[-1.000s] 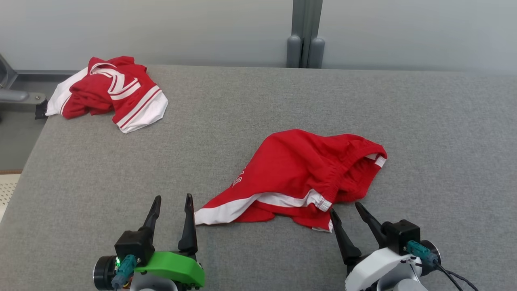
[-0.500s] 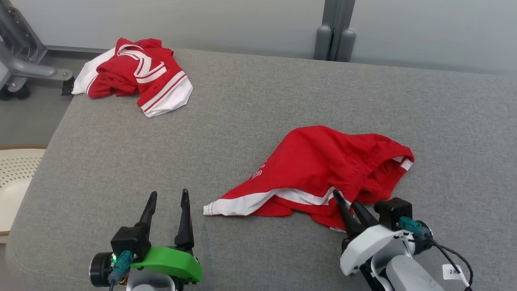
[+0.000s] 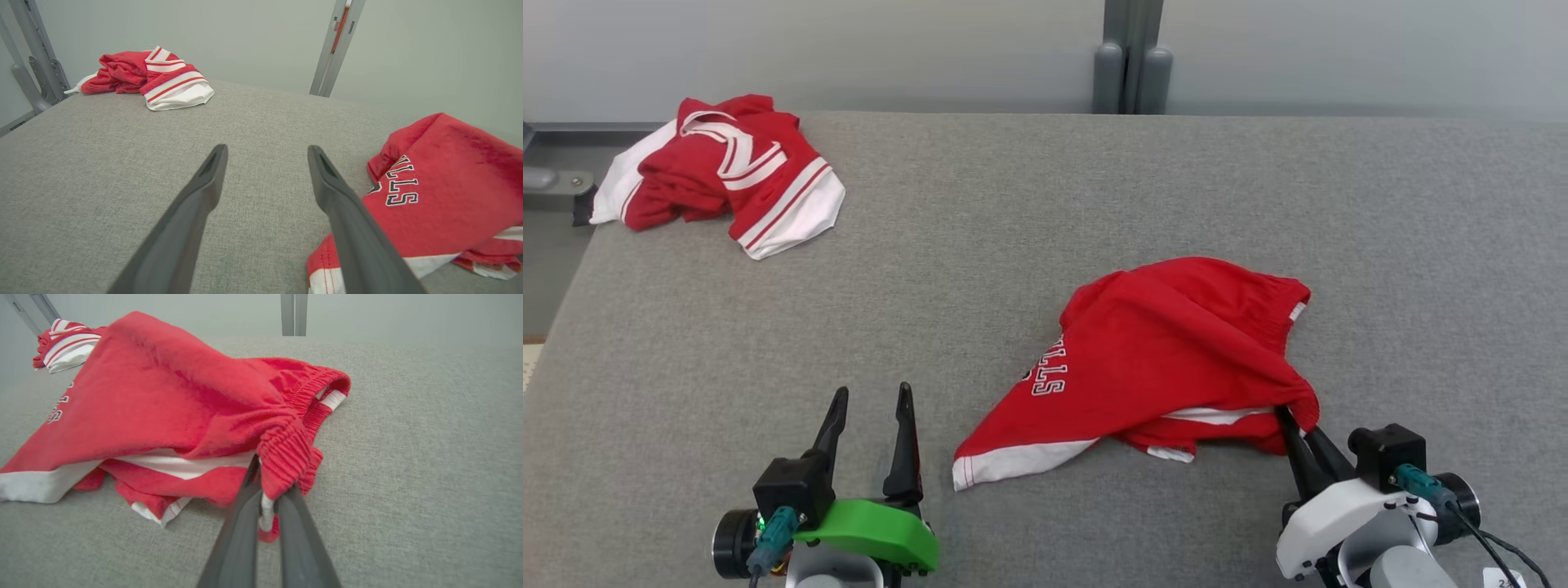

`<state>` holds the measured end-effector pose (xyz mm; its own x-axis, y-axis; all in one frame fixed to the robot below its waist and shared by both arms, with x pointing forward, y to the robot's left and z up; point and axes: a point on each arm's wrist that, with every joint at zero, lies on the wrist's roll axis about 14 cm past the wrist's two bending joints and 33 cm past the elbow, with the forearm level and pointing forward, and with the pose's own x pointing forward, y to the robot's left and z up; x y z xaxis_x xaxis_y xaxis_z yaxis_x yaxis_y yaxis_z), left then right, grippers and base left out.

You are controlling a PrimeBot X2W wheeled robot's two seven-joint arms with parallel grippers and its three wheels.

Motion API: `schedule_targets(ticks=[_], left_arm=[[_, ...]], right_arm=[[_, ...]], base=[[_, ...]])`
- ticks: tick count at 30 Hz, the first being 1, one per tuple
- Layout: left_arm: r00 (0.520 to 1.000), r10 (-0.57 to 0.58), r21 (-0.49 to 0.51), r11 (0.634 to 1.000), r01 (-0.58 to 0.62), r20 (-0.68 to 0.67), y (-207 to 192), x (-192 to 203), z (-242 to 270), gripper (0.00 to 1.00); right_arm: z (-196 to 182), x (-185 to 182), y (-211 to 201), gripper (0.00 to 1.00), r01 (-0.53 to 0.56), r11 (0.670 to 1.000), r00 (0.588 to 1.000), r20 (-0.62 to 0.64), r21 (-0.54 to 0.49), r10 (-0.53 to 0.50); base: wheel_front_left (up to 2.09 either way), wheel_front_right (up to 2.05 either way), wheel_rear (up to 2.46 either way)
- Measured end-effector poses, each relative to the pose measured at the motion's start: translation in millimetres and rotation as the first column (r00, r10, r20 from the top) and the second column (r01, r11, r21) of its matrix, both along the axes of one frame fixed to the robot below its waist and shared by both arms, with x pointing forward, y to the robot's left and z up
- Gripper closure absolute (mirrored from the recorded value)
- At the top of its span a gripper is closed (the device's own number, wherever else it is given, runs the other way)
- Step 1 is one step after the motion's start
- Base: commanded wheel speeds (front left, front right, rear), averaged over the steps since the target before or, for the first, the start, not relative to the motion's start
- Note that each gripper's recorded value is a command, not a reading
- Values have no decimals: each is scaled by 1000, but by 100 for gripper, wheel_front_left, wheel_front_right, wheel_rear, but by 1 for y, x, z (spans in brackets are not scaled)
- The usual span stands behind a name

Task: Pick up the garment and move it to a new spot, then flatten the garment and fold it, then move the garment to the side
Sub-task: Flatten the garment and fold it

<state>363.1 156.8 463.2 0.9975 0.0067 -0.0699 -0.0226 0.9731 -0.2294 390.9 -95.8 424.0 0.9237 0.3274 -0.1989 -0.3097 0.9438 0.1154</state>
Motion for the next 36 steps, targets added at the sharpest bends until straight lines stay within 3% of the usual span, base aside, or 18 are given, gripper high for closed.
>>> schedule_targets(ticks=[6, 7, 8, 9, 16, 23, 30, 36], left_arm=[[999, -46, -4, 999, 46, -10, -15, 10, -4, 0], [999, -51, -5, 999, 51, -12, -17, 12, -5, 0], [998, -55, -5, 998, 55, -15, -18, 12, -6, 0], [998, -61, -5, 998, 61, -17, -20, 13, -7, 0], [996, -91, -7, 996, 91, -6, -30, 15, -3, 0], [991, -123, -20, 992, 124, 44, -40, 16, 13, 0], [984, -143, -20, 989, 146, 110, -49, 15, 36, 0], [984, -130, -16, 991, 132, 121, -46, 10, 40, 0]], right_arm=[[-18, -11, -17, 100, 35, 999, 997, -61, -16, -36], [-19, -11, -22, 93, 45, 999, 997, -62, -21, -47], [-20, -12, -26, 64, 56, 998, 996, -66, -24, -58], [-21, -13, -30, 0, 68, 997, 995, -66, -24, -70], [-14, -19, -44, 0, 119, 993, 992, -31, -12, -120], [17, -22, -52, 0, 154, 988, 985, 71, 17, -155], [67, -16, -65, 0, 200, 978, 952, 224, 58, -207], [85, -16, -76, 0, 236, 969, 929, 278, 72, -247]], base=[[0, 0, 0], [0, 0, 0], [0, 0, 0], [0, 0, 0], [0, 0, 0], [0, 0, 0], [0, 0, 0], [0, 0, 0]])
